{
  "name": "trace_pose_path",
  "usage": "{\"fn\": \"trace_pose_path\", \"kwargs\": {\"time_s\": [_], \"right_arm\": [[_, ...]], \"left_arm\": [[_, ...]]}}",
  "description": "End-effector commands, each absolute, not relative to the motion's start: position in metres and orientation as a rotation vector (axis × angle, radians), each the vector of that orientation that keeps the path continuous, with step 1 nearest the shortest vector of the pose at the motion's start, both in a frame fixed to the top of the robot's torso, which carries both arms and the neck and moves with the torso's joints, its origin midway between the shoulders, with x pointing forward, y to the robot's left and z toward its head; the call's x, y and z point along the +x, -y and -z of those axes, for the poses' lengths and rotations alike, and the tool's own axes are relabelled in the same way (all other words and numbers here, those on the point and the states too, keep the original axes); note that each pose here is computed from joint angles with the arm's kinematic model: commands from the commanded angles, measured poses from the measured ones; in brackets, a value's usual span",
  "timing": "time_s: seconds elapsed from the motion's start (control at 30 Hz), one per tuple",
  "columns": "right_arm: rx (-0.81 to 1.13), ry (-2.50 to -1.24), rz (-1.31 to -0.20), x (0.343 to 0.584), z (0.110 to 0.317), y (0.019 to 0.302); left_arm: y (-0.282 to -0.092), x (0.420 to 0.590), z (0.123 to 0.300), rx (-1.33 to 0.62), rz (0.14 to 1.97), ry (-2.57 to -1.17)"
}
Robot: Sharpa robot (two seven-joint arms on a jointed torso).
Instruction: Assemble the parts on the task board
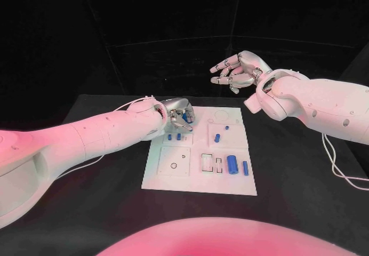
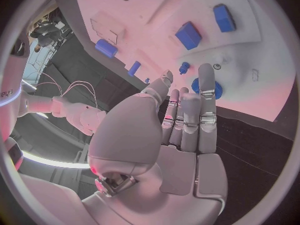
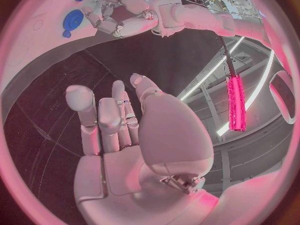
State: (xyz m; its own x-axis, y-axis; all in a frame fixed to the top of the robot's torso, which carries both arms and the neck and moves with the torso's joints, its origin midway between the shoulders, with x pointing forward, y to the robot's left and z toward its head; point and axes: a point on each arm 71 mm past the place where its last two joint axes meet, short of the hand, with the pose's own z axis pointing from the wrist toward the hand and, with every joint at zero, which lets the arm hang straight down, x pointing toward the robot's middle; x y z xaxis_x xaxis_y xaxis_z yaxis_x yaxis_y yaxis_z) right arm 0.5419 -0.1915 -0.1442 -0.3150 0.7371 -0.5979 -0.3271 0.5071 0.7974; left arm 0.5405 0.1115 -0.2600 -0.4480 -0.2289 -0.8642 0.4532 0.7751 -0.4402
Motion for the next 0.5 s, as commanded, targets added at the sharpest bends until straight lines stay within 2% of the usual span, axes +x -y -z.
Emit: {"fn": "trace_pose_path", "kwargs": {"time_s": [0.03, 0.5], "right_arm": [[0.348, -1.554, -1.114, 0.5418, 0.1429, 0.1889], [0.344, -1.555, -1.119, 0.5419, 0.143, 0.1861]], "left_arm": [[-0.1056, 0.5404, 0.2599, 0.342, 0.749, -1.831], [-0.1038, 0.5482, 0.2685, 0.376, 0.664, -1.875]]}}
